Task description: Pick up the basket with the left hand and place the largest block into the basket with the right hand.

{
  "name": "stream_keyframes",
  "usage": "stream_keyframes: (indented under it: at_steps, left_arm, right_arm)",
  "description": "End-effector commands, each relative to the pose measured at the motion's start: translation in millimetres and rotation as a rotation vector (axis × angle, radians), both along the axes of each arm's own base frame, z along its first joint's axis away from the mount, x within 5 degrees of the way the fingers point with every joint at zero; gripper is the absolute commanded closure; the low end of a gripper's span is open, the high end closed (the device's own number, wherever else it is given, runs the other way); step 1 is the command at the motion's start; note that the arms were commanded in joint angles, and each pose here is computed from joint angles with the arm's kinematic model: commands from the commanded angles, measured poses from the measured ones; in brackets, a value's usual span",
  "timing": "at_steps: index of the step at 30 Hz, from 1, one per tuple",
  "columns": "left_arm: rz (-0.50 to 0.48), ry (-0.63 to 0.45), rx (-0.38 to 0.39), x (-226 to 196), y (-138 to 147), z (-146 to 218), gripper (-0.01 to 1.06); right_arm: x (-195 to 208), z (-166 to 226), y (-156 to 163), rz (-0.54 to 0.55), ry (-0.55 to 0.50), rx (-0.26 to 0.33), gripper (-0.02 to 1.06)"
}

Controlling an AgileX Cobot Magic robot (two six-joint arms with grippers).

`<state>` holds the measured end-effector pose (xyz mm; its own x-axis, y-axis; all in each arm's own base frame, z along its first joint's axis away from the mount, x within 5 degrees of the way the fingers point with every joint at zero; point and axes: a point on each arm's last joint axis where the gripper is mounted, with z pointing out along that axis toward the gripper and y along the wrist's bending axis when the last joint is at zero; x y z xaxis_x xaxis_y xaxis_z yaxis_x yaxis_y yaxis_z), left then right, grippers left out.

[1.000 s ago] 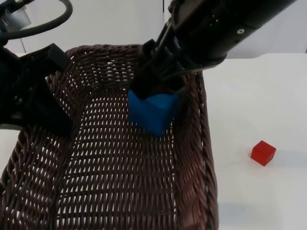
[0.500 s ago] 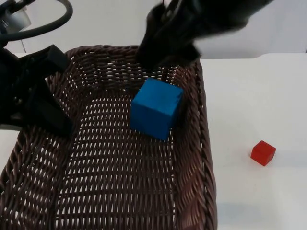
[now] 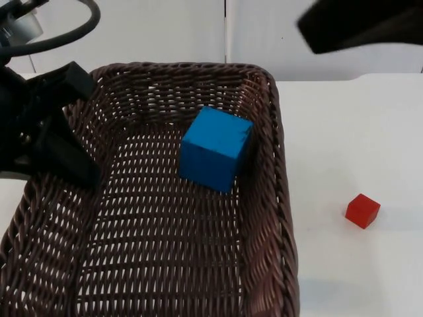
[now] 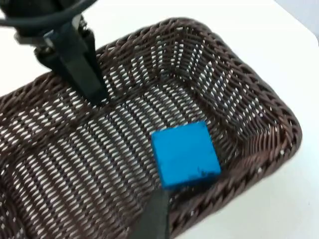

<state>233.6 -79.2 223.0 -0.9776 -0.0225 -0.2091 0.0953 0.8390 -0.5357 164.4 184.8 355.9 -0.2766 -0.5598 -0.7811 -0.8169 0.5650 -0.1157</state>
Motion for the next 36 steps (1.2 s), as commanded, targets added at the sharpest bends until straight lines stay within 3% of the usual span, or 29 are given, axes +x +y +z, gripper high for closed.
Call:
stream_keyframes:
  at_steps: [1,10,16,28,36]
  left_arm:
    - [0.014,-0.002,-0.033,-2,-3,4,1.05]
    - [0.016,-0.001,-0.037,-2,-3,4,1.05]
    - [-0.027,-0.030,-0.025,-2,-3,4,1.05]
    - [0.044,-0.118,0.015,12,1,2,1.05]
    - [0.022,-0.080,0.026,41,-3,-15,1.05]
  right_arm:
    - [-6,4,-6,-0.002,-0.026,0.030,0.24]
    - [-17,11,-17,-0.025,-0.030,0.086,0.24]
    - [-17,11,-17,-0.026,-0.026,0.087,0.24]
    - [-17,11,-17,-0.026,-0.022,0.082,0.24]
    - [-17,11,-17,-0.026,-0.022,0.082,0.24]
